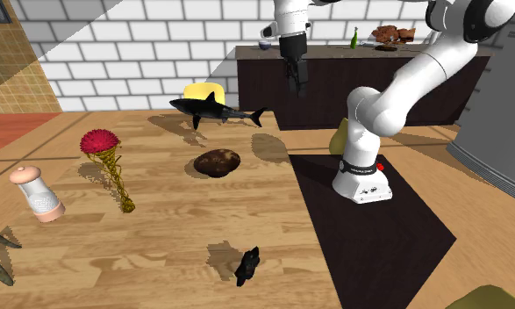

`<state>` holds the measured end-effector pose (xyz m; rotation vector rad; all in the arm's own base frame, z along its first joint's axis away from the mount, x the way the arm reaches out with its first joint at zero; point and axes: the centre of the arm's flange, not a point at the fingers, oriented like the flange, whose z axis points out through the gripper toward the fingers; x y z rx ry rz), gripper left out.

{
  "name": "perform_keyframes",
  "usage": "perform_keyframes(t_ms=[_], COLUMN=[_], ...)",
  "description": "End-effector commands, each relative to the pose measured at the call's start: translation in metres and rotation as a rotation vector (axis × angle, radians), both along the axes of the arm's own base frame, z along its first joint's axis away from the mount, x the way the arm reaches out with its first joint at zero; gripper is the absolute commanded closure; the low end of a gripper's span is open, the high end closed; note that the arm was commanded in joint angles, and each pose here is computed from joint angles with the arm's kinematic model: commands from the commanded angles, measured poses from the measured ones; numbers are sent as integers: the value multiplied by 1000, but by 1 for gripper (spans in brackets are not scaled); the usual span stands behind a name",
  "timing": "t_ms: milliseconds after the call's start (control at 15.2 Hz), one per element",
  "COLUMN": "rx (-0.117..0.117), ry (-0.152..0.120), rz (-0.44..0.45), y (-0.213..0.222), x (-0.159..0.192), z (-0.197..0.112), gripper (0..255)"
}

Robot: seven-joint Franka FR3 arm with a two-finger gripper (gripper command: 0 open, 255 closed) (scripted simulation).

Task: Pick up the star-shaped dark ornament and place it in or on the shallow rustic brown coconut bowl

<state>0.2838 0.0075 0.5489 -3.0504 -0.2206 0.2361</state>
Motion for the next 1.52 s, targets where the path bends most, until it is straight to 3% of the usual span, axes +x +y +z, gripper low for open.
perform_keyframes(t_ms=[0,726,1452], rx=[0,11,23], ry=[0,-49,-98], rz=[0,240,480], y=[0,100,213], x=[0,59,97], z=[0,-85,-167], gripper=[0,0,0])
